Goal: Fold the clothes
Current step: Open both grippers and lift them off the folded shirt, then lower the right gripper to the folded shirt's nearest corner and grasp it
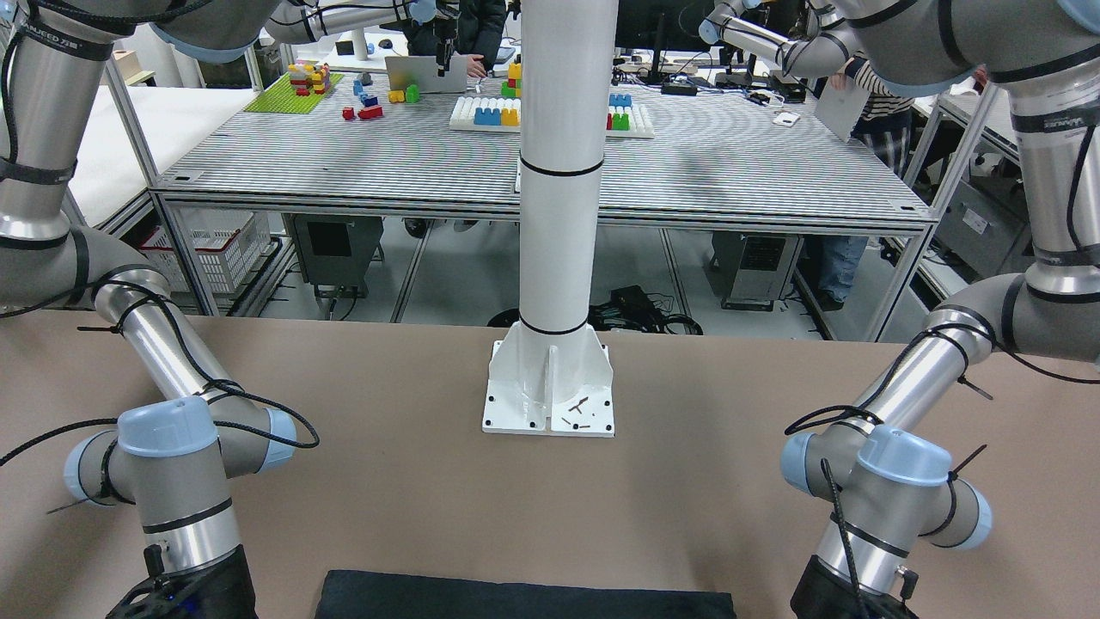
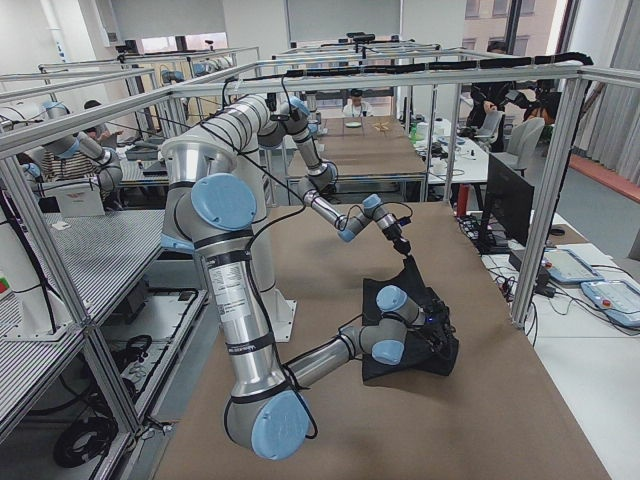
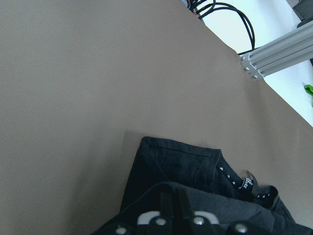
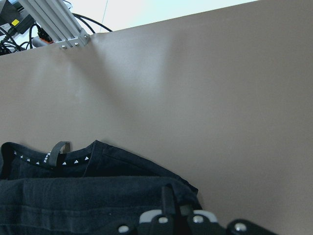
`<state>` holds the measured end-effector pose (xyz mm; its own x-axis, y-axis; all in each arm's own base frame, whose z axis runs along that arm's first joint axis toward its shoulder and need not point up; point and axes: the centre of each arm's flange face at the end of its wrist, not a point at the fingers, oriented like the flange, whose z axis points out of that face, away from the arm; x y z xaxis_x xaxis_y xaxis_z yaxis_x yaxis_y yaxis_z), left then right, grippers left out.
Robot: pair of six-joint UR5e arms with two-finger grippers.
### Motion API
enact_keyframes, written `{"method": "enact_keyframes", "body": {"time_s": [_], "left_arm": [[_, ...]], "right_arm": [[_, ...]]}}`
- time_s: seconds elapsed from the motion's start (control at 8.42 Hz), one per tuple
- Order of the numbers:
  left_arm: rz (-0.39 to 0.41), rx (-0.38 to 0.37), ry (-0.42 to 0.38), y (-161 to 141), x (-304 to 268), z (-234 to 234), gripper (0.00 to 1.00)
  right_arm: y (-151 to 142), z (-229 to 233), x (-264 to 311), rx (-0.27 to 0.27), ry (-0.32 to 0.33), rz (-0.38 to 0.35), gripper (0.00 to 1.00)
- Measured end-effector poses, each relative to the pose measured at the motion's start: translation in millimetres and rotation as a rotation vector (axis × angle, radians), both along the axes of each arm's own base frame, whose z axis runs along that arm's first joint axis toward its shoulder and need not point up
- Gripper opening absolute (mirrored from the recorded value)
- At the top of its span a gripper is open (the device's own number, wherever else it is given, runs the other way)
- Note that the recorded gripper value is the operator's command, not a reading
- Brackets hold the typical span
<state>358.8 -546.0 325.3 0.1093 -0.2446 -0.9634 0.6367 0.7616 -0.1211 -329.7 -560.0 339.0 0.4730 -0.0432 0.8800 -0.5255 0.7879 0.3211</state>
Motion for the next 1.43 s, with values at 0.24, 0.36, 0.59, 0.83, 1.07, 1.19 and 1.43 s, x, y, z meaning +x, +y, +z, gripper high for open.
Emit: {"method": "enact_keyframes", "body": {"time_s": [0.24, 0.36, 0.59, 0.83, 1.07, 1.19, 1.43], "left_arm": [[-0.016, 0.008, -0.009, -4, -5, 1, 0.94], [-0.023, 0.011, -0.013, -6, -8, 1, 0.94], [-0.031, 0.014, -0.014, -7, -13, 1, 0.94], [-0.033, 0.018, -0.010, -7, -15, -2, 0.94], [-0.033, 0.021, -0.007, -7, -15, -4, 0.94], [-0.033, 0.022, -0.005, -7, -15, -5, 0.94], [-0.034, 0.022, -0.005, -7, -15, -5, 0.94]], "right_arm": [[-7, 5, 7, -0.017, 0.005, 0.009, 0.94], [-10, 7, 11, -0.031, 0.007, 0.001, 0.94], [-6, 8, 12, -0.055, -0.007, -0.050, 0.94], [29, 1, 16, -0.114, -0.075, -0.170, 0.94], [75, 3, 7, -0.237, -0.143, -0.272, 0.94], [94, 13, -12, -0.289, -0.148, -0.303, 0.94], [119, 40, -45, -0.321, -0.132, -0.318, 0.94]]}}
